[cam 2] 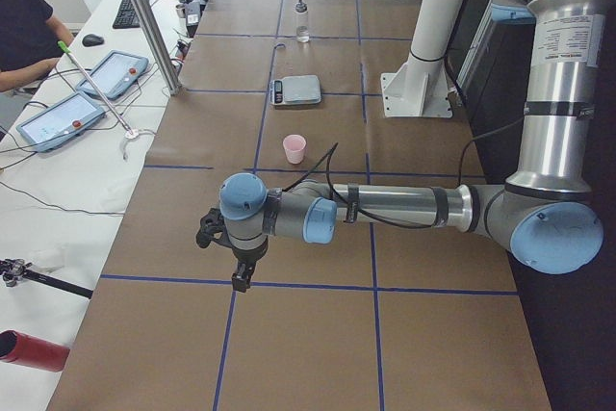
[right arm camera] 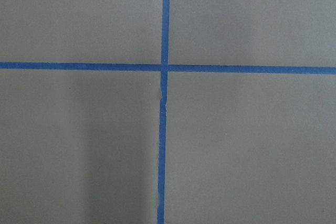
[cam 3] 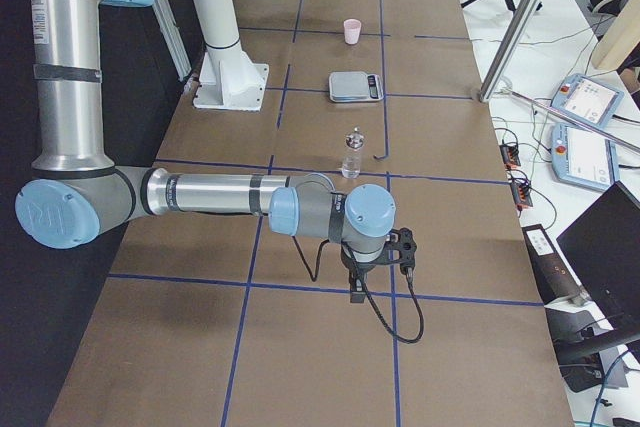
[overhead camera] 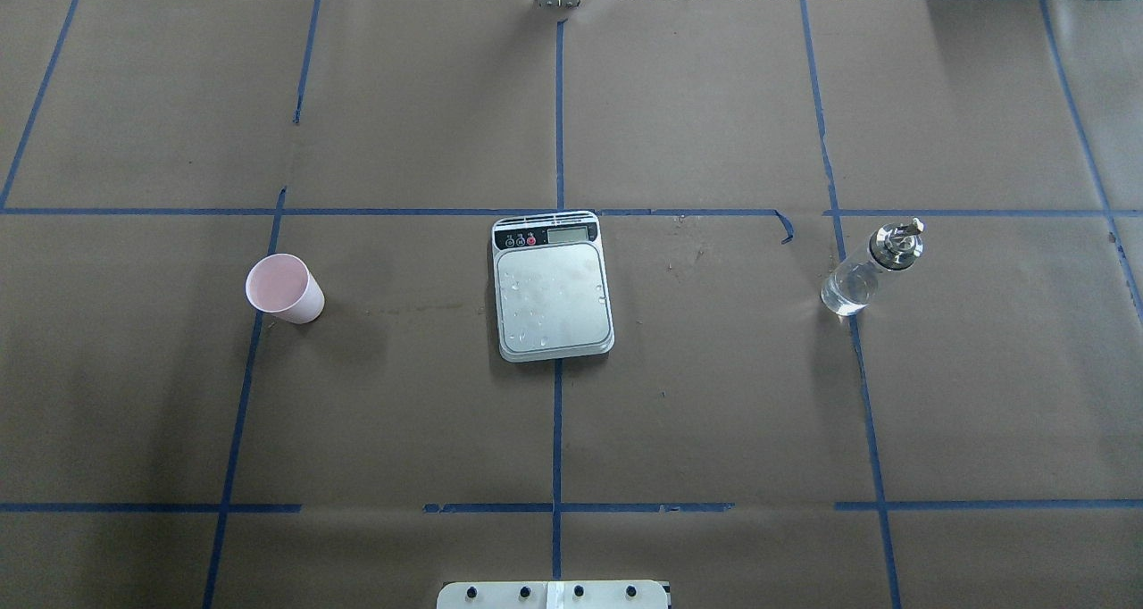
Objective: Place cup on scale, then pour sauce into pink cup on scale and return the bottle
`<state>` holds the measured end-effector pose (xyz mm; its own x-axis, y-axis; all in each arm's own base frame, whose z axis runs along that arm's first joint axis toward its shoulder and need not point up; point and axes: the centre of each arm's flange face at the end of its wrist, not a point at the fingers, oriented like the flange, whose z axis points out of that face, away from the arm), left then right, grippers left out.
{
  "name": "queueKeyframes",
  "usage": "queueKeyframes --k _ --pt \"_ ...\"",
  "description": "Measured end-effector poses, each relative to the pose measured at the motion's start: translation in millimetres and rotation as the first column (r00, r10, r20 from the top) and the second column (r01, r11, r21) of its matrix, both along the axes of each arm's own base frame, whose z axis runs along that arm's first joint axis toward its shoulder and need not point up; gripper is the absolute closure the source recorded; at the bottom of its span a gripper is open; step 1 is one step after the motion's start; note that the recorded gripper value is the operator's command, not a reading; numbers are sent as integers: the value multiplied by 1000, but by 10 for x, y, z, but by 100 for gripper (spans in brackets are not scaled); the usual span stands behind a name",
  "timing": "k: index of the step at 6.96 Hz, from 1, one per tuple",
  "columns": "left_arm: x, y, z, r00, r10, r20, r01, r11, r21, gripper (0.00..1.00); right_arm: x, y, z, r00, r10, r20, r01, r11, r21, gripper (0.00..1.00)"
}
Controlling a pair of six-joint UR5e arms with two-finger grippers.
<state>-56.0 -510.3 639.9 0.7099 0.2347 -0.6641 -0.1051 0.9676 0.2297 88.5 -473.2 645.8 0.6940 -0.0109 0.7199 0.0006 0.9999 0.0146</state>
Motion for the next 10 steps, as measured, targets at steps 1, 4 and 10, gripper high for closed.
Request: queueKeyframes --k 1,4,10 --pt "0 -1 -2 1000 0 0 0 1000 2 0 0 -1 -6 1000 0 0 0 1000 2 0" --pt "35 -104 -476 1000 11 -28 -8 995 103 0 -1 -17 -40 1000 0 1 0 1000 22 0" --pt "1788 -91 -1883 964 -29 -266 43 998 50 0 -92 -118 -184 1000 8 3 -8 998 64 0"
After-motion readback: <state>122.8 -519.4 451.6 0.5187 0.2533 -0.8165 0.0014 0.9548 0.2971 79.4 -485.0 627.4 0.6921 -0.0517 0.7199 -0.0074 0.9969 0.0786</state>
